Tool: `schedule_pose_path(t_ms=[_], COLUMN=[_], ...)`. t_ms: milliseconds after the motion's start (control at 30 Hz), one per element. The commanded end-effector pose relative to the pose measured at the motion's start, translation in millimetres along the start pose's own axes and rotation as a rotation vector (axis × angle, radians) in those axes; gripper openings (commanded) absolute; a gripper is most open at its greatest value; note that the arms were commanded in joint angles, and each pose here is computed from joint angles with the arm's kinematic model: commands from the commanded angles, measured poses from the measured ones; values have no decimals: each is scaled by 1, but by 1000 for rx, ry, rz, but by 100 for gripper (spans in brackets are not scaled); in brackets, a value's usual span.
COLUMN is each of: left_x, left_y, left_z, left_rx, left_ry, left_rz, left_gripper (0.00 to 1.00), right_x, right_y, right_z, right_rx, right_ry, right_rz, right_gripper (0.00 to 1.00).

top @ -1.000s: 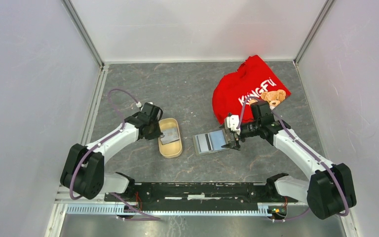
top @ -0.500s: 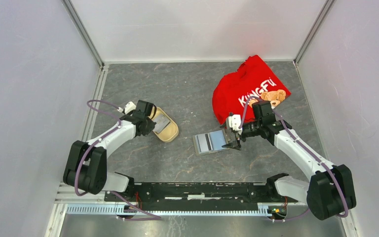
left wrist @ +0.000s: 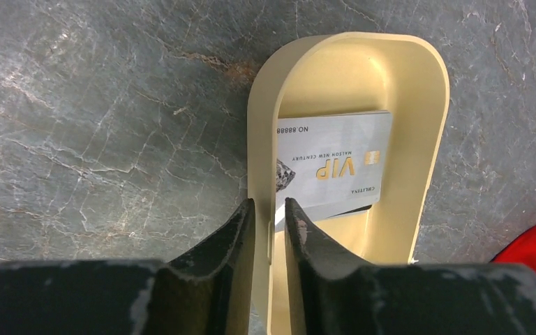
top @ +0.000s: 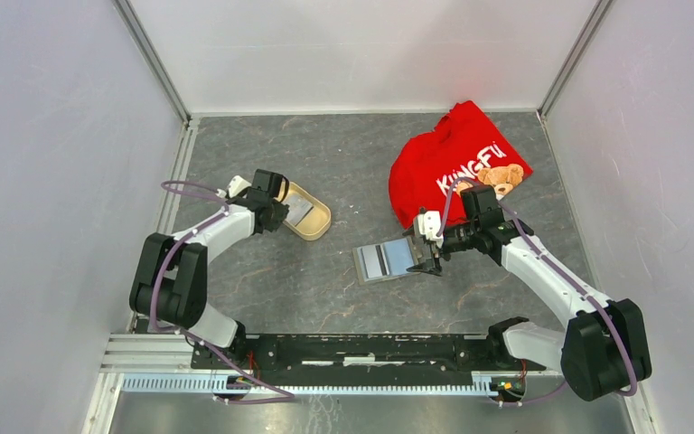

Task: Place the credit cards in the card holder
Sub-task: Move the storage box to the center of the board, then pick up the credit card from the storage box.

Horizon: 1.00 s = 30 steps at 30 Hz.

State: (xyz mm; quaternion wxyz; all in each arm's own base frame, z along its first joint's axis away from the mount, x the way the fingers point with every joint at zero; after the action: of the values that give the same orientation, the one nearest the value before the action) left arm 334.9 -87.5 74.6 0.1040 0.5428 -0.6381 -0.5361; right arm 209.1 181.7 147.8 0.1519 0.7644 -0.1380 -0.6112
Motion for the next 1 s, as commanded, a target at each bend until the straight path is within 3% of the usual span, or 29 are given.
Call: schedule_pose_path(t_ms=[0,100,200,267,300,333,433,600,967], left_x=[-15,-25,-45,-46,-43,-39,-43,-32,-22], left_y=[11,31,62,82,89,96,91,55,2], left_z=[-14,-18,-33,-50,-53,-56,-52,-49,-61], left_rx=[45,81,196,366,448,506,479,424,380], left_ry=[39,-24,-220,-558,-785,-911,-1123,-1347,-1491], left_rz=[-22,-38,-92,-91,-85,-59,-35,133,308], left_gripper=[33,47,68,89,96,99,100,98,87], right_x=[-1,-1,-1,-1,-2,-2,-1,2,7], right_y=[0,1,2,2,2,2,2,2,1], right_z=[-1,-1,-1,-1,-1,-1,-1,-1,0], right_rx=[-7,-7,-6,-5,-6,-6,-9,-13,-20], right_ry=[15,15,18,21,20,22,19,3,-14], right_rz=[-5,-4,-4,-4,-5,-6,-7,-11,-5], right_gripper=[89,89,89,89,89,89,89,89,89])
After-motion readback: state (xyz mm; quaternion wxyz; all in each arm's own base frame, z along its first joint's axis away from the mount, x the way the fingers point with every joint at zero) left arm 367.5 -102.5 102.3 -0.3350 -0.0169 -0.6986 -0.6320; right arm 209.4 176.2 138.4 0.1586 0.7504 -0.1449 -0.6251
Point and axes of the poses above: each gripper's point midway between its finger pads, its own y axis back along the fingers, its own z axis along the line the jaws close on, x = y × z, the point moved 3 cm from there along y, back along the fingers
